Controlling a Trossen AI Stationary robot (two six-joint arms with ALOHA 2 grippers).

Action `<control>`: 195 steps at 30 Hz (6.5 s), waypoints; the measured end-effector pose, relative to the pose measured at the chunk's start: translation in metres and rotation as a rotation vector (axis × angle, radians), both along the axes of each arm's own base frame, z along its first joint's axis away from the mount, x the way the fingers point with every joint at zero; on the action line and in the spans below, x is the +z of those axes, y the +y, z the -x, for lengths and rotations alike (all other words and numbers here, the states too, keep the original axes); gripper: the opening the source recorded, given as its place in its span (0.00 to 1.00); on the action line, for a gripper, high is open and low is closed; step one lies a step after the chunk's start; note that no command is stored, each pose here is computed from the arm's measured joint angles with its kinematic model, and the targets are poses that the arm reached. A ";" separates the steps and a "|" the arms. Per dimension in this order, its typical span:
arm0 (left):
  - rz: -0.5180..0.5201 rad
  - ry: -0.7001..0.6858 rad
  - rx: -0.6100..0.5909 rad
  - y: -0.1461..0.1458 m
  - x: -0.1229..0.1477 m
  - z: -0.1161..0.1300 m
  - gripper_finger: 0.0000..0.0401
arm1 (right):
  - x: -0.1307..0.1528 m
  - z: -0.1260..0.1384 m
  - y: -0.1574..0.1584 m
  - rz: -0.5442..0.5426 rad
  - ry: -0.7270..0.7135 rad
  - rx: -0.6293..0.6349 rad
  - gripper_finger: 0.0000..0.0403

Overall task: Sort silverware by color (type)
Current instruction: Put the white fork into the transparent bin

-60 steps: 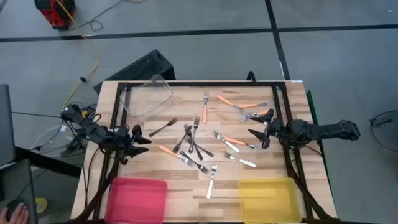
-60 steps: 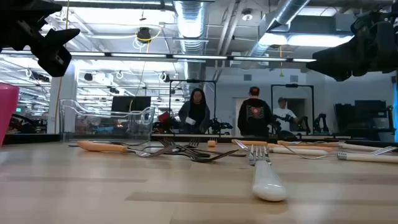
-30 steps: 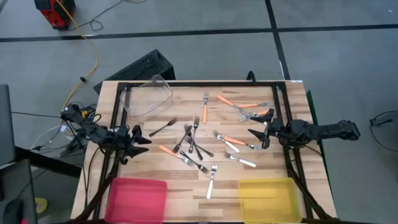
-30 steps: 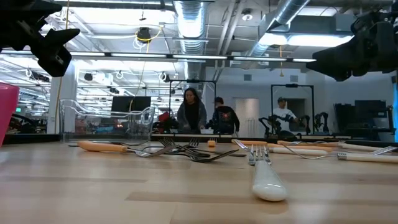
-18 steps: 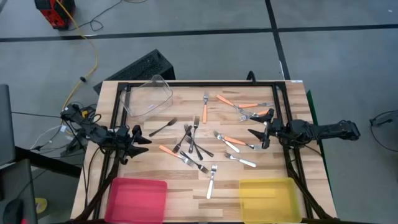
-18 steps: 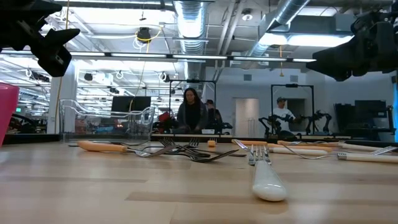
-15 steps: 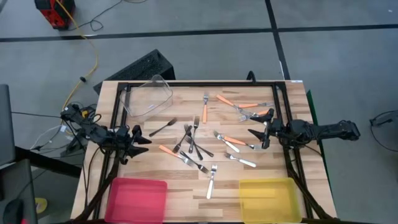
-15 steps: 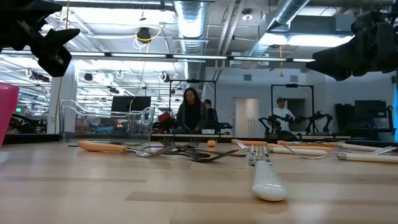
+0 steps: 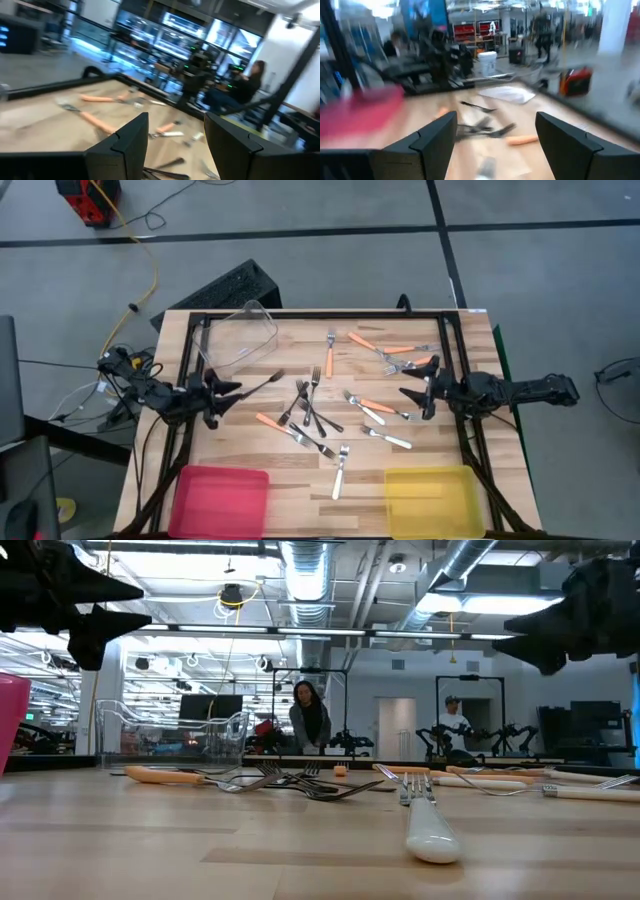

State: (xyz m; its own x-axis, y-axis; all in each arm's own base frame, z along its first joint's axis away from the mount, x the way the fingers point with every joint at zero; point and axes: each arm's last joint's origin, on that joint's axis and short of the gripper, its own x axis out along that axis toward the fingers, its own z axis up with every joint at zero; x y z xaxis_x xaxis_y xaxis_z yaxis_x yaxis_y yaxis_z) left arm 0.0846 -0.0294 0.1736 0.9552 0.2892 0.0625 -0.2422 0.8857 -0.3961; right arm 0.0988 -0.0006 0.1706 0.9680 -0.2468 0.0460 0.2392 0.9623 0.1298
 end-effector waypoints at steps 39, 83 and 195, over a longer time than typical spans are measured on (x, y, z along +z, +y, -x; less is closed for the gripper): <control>0.091 -0.174 0.187 0.014 0.056 0.015 0.44 | 0.043 0.010 -0.013 -0.200 -0.210 -0.191 0.74; -0.022 -0.049 0.247 0.026 0.090 0.032 0.45 | 0.048 -0.105 0.062 -0.208 0.964 0.044 0.74; -0.078 0.033 0.263 0.024 0.081 0.030 0.44 | 0.090 -0.411 -0.141 0.226 0.153 -0.090 0.16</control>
State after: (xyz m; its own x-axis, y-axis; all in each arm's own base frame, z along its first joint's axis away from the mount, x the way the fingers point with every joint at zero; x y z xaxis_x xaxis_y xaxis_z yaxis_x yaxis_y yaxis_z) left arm 0.0551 -0.0050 0.2549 0.8499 0.5231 0.0638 -0.4797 0.8180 -0.3174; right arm 0.5093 -0.1421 0.2606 0.9427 -0.3318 -0.0356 0.3249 0.9368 -0.1295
